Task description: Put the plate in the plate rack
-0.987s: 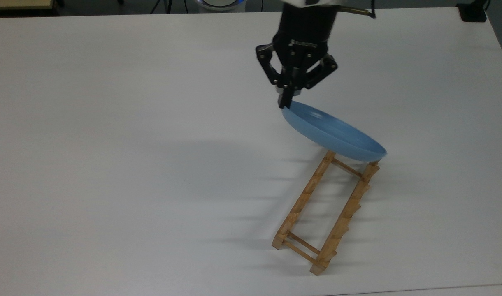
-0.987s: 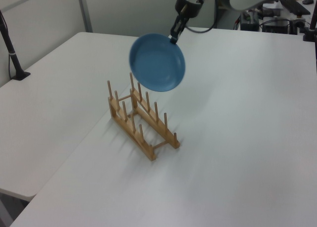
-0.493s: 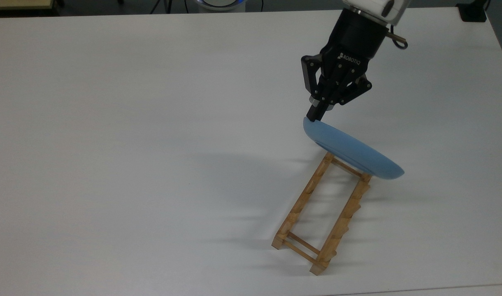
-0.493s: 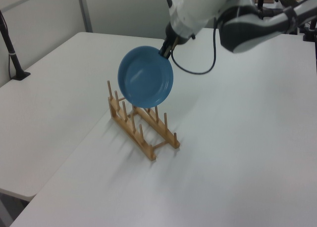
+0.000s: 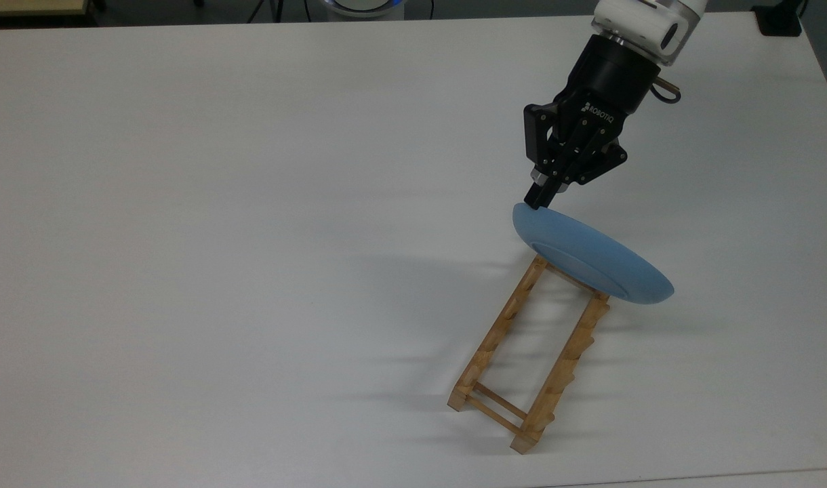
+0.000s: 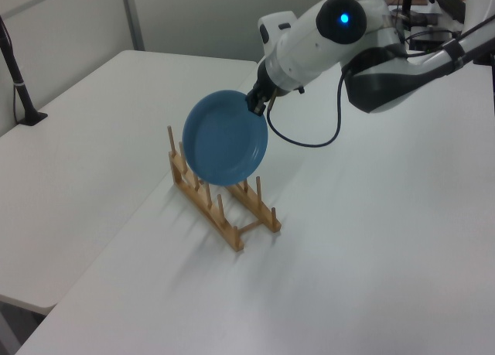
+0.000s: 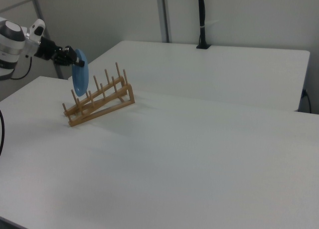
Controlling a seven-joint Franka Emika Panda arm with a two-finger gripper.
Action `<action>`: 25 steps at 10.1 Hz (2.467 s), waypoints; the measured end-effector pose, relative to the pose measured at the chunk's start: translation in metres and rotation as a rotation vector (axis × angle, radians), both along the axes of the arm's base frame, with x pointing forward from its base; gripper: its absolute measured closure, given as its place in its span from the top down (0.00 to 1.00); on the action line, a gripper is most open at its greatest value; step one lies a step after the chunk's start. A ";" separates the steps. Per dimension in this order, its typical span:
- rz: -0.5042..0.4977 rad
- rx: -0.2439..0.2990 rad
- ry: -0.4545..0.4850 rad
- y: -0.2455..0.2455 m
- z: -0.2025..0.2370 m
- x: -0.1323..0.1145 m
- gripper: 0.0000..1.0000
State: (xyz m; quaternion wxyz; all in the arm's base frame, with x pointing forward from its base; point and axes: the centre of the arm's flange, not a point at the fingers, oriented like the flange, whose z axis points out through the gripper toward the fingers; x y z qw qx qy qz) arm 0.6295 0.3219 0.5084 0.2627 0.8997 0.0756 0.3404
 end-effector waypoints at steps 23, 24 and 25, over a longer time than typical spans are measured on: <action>-0.203 0.413 0.288 -0.140 0.090 -0.009 1.00; -0.208 0.453 0.410 -0.181 0.097 -0.016 1.00; -0.223 0.493 0.499 -0.220 0.100 -0.022 1.00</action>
